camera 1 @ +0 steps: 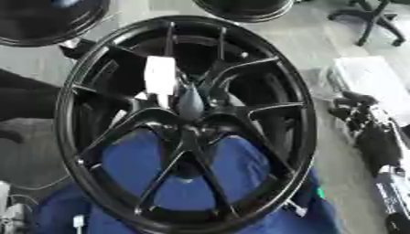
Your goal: Pull the pin out of the wheel hub.
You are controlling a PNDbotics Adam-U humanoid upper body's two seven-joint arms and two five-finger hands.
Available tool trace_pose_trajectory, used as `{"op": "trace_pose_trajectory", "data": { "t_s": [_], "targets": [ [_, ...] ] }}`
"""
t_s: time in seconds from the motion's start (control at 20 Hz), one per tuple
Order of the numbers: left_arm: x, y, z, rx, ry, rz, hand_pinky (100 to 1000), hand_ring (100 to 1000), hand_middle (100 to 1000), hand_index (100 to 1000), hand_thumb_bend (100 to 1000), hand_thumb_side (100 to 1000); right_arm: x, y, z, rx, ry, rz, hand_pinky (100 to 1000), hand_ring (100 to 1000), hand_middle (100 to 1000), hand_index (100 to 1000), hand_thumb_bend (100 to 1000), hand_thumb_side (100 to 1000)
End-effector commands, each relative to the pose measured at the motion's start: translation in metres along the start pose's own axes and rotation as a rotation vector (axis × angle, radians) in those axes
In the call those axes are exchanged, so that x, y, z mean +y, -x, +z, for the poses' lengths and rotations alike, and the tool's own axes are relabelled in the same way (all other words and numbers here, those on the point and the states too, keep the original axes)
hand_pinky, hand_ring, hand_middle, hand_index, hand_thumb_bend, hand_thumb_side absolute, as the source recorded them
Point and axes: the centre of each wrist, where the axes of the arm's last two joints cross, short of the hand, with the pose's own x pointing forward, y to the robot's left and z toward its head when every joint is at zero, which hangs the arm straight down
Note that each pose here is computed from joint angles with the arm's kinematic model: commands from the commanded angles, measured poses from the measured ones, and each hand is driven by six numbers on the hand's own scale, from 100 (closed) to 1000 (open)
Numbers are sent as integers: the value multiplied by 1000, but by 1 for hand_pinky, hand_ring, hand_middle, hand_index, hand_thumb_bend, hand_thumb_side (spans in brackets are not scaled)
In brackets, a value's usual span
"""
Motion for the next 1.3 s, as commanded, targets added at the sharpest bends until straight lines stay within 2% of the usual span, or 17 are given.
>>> {"op": "trace_pose_trajectory", "data": {
  "t_s": [0.05, 0.4, 0.65, 0.75, 0.95, 1.15, 1.3],
  "targets": [
    [-1, -9, -4, -31, 19, -3, 865, 629, 719, 813, 211, 772, -3, -4, -2, -10, -2, 17, 902, 697, 706, 795, 100, 752],
    [0, -14, -9, -49, 42, -20, 865, 631, 736, 821, 205, 767, -3, -3, -1, -5, 0, 17, 903, 697, 706, 795, 100, 752],
    [-1, -33, -22, -105, 142, -83, 863, 632, 760, 837, 178, 751, -5, -3, 2, 5, 3, 24, 903, 697, 707, 795, 100, 752],
    [-3, -46, -30, -130, 219, -123, 862, 632, 763, 839, 160, 745, -7, -3, 4, 9, 3, 31, 903, 697, 707, 795, 100, 751],
    [-14, -87, -50, -205, 439, -244, 858, 636, 754, 830, 100, 733, -10, -4, 8, 17, 5, 47, 903, 697, 707, 795, 100, 752],
    [-28, -129, -69, -262, 659, -388, 852, 643, 749, 825, 100, 733, -11, -3, 13, 29, 5, 62, 903, 697, 707, 796, 100, 756],
    [-42, -156, -78, -274, 804, -505, 849, 653, 752, 825, 100, 698, -11, -2, 14, 36, 1, 69, 903, 697, 707, 796, 100, 757]
  ]
}}
